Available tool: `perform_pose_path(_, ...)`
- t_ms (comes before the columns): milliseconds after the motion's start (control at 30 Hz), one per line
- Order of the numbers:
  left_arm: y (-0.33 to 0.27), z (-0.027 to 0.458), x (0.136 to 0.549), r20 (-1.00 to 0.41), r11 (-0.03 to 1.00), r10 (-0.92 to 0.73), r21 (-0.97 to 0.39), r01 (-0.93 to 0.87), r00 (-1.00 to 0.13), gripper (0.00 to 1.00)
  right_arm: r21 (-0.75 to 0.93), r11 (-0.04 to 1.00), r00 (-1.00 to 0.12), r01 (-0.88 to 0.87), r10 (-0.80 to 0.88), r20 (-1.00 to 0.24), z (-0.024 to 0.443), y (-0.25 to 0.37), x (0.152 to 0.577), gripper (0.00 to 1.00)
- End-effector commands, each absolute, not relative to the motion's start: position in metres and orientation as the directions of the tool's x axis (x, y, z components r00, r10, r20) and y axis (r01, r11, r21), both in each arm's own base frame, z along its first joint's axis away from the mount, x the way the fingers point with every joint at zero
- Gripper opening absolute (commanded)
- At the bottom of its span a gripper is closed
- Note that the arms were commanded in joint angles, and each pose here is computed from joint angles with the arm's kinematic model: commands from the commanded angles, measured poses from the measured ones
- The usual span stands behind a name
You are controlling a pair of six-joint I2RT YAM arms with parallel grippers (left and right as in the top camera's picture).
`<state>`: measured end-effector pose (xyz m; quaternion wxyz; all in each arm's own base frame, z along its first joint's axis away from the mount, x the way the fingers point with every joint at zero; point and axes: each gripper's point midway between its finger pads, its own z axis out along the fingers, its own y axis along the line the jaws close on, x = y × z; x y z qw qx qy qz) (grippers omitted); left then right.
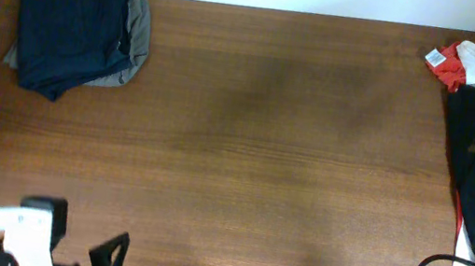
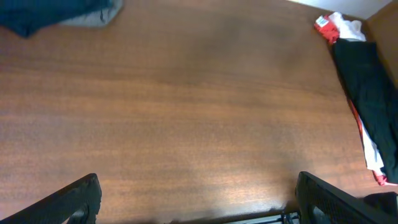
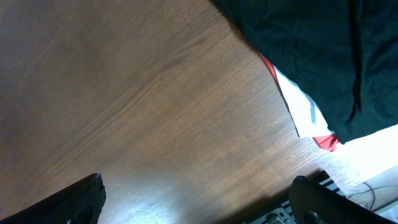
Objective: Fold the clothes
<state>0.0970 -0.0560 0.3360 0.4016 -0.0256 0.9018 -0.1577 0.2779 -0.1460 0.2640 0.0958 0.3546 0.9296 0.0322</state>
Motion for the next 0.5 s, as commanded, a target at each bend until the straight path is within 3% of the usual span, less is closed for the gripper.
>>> perform_pose_path(0,-0.064,0.34,0.089,-0.755,0.949,-0.14,-0.286,0.13,-0.641,0.99,0.125,0.752,-0.735,0.647,0.659,-0.159,0.266,-0.145,0.276,0.98)
perform_pose_path(167,-0.06,0.338,0.098,-0.774,0.954,-0.106,-0.256,0.155,-0.624,0.99,0.125,0.752,-0.735,0.647,0.659,-0.159,0.266,-0.145,0.276,0.98)
perform_pose_path(333,-0.063,0.321,0.114,-0.75,0.934,-0.121,-0.308,0.182,-0.651,0.99,0.125,0.752,-0.735,0.647,0.659,-0.159,0.266,-0.145,0.276,0.98)
perform_pose_path(467,-0.071,0.307,0.139,-0.797,0.899,-0.07,-0.311,0.309,-0.6,0.99,0.125,0.752,-0.735,0.647,0.659,-0.159,0.266,-0.145,0.276,0.98)
